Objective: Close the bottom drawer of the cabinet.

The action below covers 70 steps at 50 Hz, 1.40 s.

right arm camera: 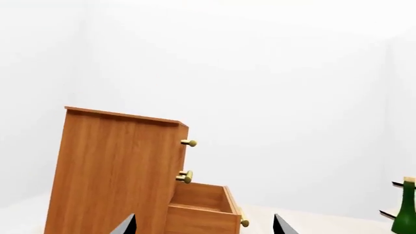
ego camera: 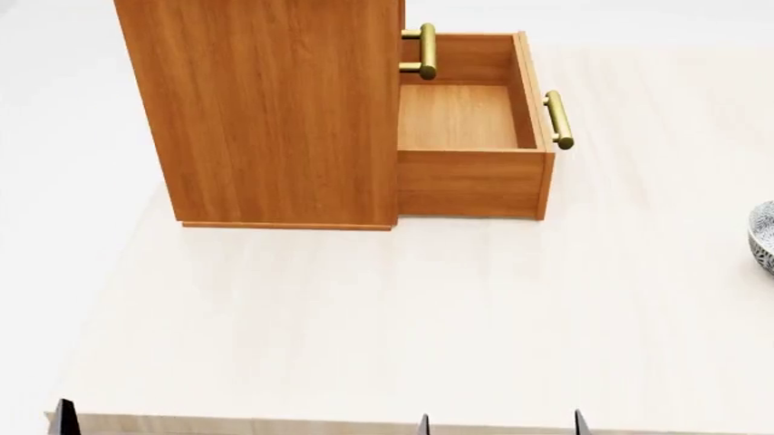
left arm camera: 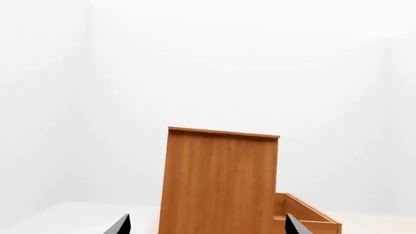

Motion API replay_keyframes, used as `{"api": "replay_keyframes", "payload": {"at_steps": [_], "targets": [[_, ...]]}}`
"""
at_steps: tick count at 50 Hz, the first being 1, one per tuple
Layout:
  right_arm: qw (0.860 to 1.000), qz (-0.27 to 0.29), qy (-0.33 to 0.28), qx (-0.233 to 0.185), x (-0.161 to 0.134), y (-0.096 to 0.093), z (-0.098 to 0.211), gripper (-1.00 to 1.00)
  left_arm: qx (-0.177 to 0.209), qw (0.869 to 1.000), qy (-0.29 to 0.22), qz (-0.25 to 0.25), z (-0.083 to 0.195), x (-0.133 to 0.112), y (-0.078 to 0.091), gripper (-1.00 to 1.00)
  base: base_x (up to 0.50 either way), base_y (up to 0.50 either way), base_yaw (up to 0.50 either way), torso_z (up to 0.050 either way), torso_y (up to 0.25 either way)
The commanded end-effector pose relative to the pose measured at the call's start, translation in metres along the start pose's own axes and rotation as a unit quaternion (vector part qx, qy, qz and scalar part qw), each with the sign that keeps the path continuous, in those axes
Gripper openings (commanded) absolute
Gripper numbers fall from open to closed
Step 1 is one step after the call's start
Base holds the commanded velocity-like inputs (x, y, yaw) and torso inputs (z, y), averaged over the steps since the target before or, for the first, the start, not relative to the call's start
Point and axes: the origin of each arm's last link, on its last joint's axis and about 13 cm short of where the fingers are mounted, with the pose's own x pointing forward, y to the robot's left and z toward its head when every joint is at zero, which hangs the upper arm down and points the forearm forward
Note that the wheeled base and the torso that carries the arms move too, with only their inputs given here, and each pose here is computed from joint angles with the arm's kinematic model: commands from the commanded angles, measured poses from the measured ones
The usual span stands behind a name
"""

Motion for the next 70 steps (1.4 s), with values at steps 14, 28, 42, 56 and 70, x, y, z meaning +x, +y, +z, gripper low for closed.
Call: {"api": "replay_keyframes", "payload": {"at_steps": [14,28,42,56,70], "targets": [[1.000,-0.006,-0.001,0.012,0.001,-0.004,-0.003,1.00,0.011,1.000,-0.018,0.009,-0.005,-0.003,0.001,1.00,0.01,0.00,0.00,0.000,0.000],[1.000,-0.004,-0.006,0.026,-0.002,-0.005,0.002,1.00,0.008,1.000,-0.013,0.005,-0.006,-0.003,0.001,1.00,0.34,0.00,0.00,0.000,0.000],[0.999,-0.014,-0.007,0.031,-0.001,-0.008,0.002,1.00,0.008,1.000,-0.013,0.005,-0.007,-0.001,0.001,1.00,0.50,0.00,0.00,0.000,0.000],[0.999,-0.016,-0.002,0.035,0.001,-0.010,0.001,1.00,0.006,1.000,-0.010,0.004,-0.007,0.000,0.001,1.00,0.50,0.00,0.00,0.000,0.000],[0.999,-0.031,-0.002,0.027,0.003,-0.013,0.001,1.00,0.006,1.000,-0.010,0.005,-0.007,-0.001,0.001,1.00,0.27,0.00,0.00,0.000,0.000]]}}
